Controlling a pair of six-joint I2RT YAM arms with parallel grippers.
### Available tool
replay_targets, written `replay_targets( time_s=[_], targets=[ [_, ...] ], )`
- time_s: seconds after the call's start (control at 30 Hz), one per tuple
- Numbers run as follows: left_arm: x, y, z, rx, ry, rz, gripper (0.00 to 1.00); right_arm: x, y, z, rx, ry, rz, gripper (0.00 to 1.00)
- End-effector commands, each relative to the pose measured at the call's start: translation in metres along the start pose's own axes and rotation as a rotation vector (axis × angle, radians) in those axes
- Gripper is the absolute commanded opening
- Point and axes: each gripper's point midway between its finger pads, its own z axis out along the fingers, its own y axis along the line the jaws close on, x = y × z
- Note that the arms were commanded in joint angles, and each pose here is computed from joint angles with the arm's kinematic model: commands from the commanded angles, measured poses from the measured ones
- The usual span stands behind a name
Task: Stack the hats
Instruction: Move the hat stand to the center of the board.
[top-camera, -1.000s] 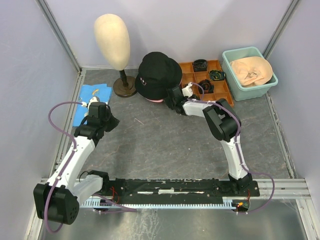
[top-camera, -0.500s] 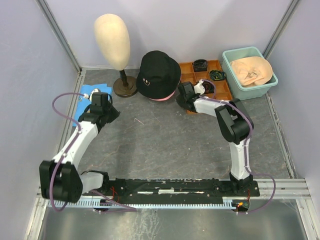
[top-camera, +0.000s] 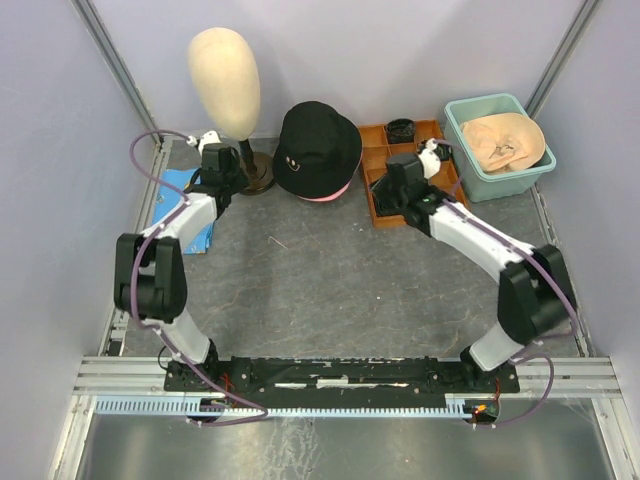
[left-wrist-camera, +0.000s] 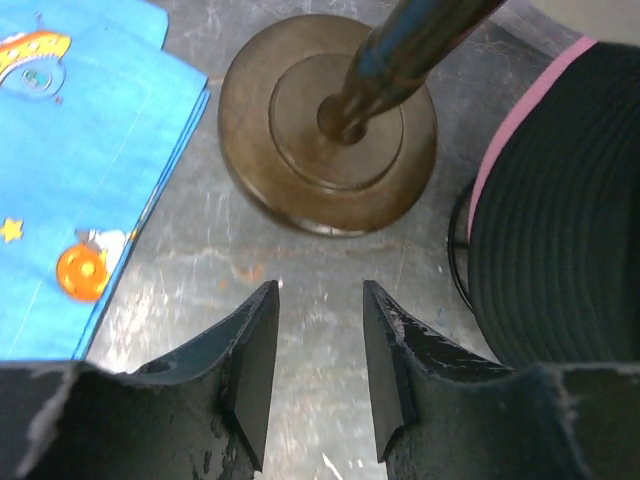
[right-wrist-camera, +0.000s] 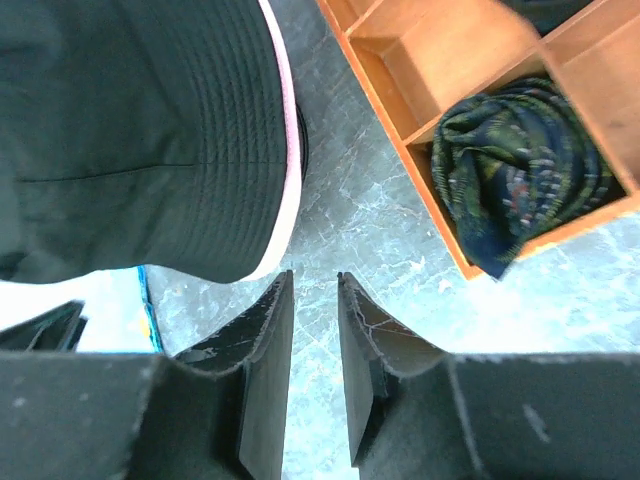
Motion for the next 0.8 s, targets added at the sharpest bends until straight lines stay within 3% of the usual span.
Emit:
replay_targets(
  time_s=[0.0, 0.17, 0.27, 0.5, 0.7, 0.77],
  targets=[
    [-0.046, -0.020, 0.034, 0.060, -0.176, 0.165, 0.46, -0.029, -0.021, -0.036, 0.013, -0.048, -0.024, 0.32],
    [-0.041, -0.014, 0.066, 0.058, -0.162, 0.159, 0.43, -0.054, -0.049, -0.056, 0.048, -0.082, -0.004, 0.33],
    [-0.046, 0.007, 0.077, 0.029, -0.149, 0.036, 0.36, -0.068, -0.059, -0.064, 0.063, -0.095, 0.001, 0.33],
    [-0.047, 0.041, 0.103, 0.046, -0.045, -0.233, 0.36, -0.078, -0.062, -0.063, 0.050, -0.088, 0.024, 0.33],
    [-0.054, 0.005, 0.111, 0.272, 0.077, -0.384, 0.43, -0.075, -0.057, -0.055, 0.035, -0.060, 0.024, 0.33],
    [-0.060, -0.008, 0.099, 0.353, 0.059, -0.414, 0.47, -0.076, -0.056, -0.054, 0.033, -0.056, 0.025, 0.33]
  ],
)
